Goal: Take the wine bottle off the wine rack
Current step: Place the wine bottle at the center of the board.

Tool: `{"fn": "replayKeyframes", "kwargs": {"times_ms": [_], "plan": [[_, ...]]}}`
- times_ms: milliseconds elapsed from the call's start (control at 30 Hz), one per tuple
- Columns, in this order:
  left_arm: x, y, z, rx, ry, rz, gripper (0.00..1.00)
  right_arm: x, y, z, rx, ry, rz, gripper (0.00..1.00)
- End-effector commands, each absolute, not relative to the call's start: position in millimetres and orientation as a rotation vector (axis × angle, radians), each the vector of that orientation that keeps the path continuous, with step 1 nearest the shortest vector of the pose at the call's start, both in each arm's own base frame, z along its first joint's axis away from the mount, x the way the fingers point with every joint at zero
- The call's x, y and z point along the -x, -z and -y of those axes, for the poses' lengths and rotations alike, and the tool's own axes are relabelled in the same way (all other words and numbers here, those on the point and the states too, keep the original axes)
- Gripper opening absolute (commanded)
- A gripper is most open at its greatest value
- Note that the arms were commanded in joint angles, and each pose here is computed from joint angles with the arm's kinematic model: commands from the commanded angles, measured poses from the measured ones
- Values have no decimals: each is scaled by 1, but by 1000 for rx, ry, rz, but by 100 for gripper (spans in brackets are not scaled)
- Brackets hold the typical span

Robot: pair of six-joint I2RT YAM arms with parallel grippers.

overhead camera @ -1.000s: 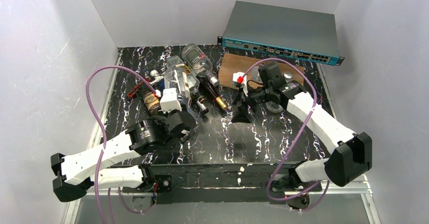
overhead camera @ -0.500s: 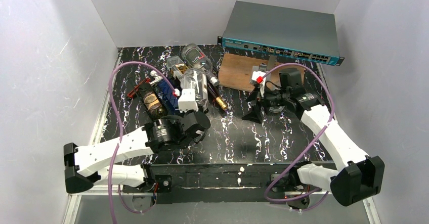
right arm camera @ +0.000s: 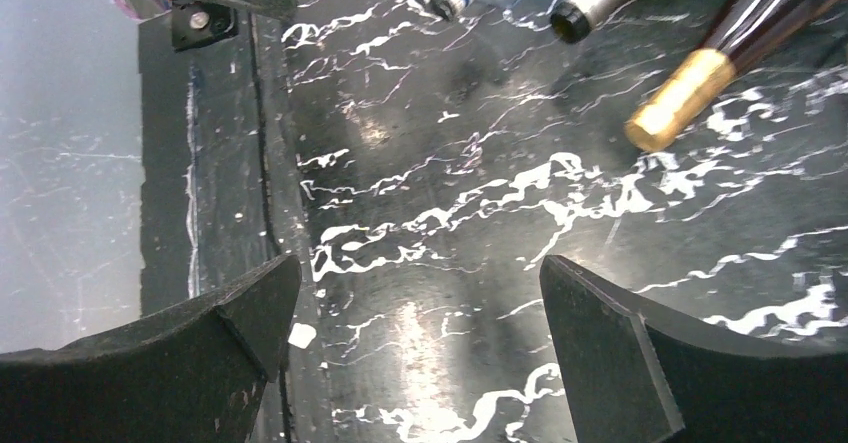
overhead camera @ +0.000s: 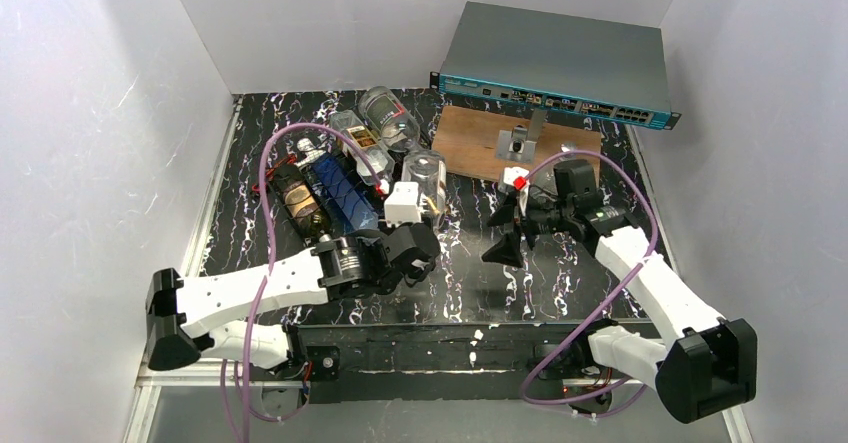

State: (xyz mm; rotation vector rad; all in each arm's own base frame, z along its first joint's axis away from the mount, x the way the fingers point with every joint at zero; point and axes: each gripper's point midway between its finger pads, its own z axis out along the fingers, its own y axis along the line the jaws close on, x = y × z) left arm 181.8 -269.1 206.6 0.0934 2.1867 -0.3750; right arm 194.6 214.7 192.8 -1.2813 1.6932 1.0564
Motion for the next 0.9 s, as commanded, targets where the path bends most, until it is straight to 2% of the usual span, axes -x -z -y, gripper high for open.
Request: {"fn": "replayKeyframes", "kwargs": {"times_ms": [0,367,867], "plan": [[-204,-264,297,55,536,-1996,0,-186,-190,-228,1280,-1147,-1604,100],[-197,-255,335,-14,608,-2031,0,-219,-163,-237,1186,-1031,-1646,100],[-182,-233,365,20,743,-2127,0,-215,-128,-219,1227,-906,-1729,100]]}}
